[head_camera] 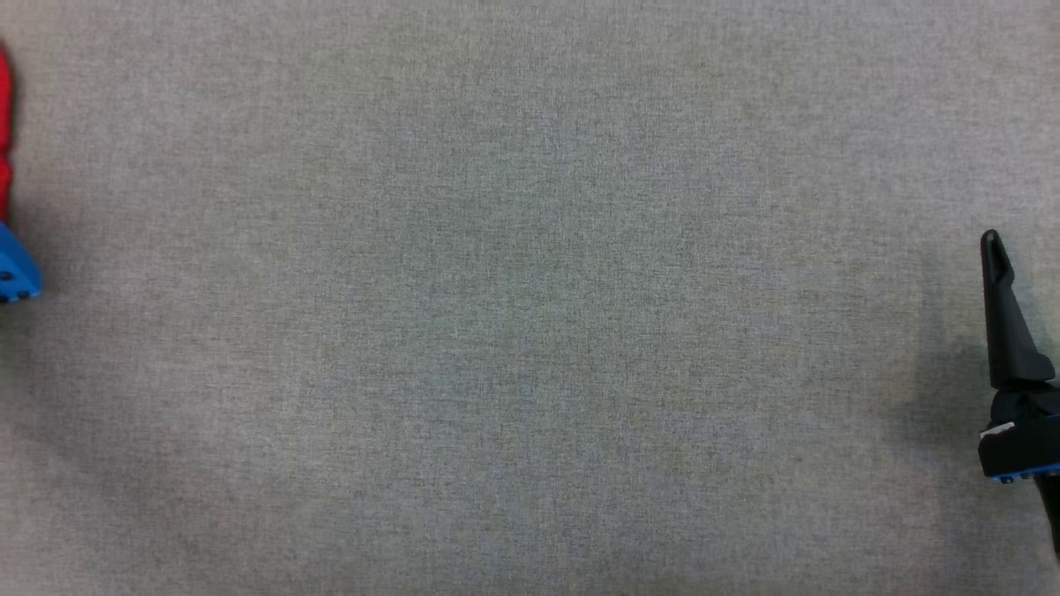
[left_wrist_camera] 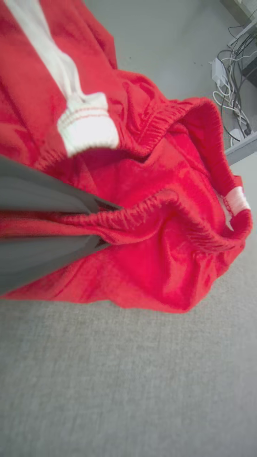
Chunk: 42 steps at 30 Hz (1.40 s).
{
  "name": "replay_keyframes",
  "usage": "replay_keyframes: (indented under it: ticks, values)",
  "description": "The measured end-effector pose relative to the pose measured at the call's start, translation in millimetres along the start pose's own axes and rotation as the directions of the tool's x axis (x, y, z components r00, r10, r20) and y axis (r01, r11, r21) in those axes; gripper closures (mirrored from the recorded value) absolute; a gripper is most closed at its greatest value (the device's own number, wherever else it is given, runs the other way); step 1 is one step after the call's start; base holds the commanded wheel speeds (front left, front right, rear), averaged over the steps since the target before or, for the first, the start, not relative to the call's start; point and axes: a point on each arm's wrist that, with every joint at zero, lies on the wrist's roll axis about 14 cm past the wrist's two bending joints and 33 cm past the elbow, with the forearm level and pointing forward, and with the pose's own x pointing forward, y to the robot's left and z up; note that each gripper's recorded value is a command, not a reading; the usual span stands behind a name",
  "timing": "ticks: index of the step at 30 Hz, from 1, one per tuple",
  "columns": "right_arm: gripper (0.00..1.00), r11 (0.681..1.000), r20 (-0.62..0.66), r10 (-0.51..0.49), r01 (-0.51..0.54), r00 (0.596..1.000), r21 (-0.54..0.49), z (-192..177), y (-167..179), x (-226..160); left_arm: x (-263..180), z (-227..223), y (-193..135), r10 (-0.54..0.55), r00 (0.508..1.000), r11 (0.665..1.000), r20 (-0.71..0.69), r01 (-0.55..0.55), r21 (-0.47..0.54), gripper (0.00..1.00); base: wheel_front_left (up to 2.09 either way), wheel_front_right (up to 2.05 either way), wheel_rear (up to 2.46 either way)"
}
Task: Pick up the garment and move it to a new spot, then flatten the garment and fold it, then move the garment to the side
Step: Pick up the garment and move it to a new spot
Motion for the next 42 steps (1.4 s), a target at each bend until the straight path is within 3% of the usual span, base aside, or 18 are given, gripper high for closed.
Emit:
replay_keyframes:
  ticks: [4,10,12,17,23,26,30,34,37,42]
  values:
    - [0.00,1.000,0.023,0.000,-0.001,1.000,0.020,6,4,-4,-5,61,-5,-0.025,0.978,0.999,0.206,0.020,0.027,1.00,0.00,0.00,0.00]
    - [0.00,0.998,0.059,0.003,-0.007,0.998,0.062,16,13,-17,-33,156,-20,-0.098,0.886,0.992,0.453,0.052,0.113,1.00,0.00,0.00,0.00]
    - [0.00,0.997,0.075,-0.003,-0.003,0.997,0.080,20,14,-22,-49,191,-34,-0.142,0.834,0.987,0.533,0.075,0.145,1.00,0.00,0.00,0.00]
    - [0.00,0.992,0.106,-0.031,0.017,0.994,0.124,27,15,-41,-109,273,-92,-0.298,0.639,0.952,0.710,0.138,0.275,1.00,0.00,0.00,0.00]
    - [0.00,0.983,0.128,-0.098,0.075,0.987,0.169,28,3,-69,-191,325,-199,-0.523,0.380,0.852,0.763,0.244,0.463,1.00,0.00,0.00,0.00]
    - [0.00,0.976,0.135,-0.136,0.110,0.981,0.188,27,-5,-82,-240,338,-253,-0.611,0.242,0.783,0.754,0.324,0.531,1.00,0.00,0.00,0.00]
    - [0.00,0.965,0.141,-0.188,0.156,0.972,0.210,25,-17,-100,-286,331,-305,-0.694,0.127,0.689,0.708,0.402,0.603,1.00,0.00,0.00,0.00]
    - [0.00,0.954,0.153,-0.234,0.196,0.960,0.229,25,-26,-116,-311,300,-346,-0.763,0.073,0.592,0.642,0.479,0.648,1.00,0.00,0.00,0.00]
    - [0.00,0.946,0.157,-0.255,0.213,0.954,0.242,24,-30,-124,-315,269,-364,-0.798,0.079,0.536,0.598,0.547,0.643,1.00,0.00,0.00,0.00]
    - [0.00,0.941,0.158,-0.265,0.220,0.951,0.256,21,-30,-130,-291,189,-385,-0.846,0.187,0.477,0.499,0.683,0.553,1.00,0.00,0.00,0.00]
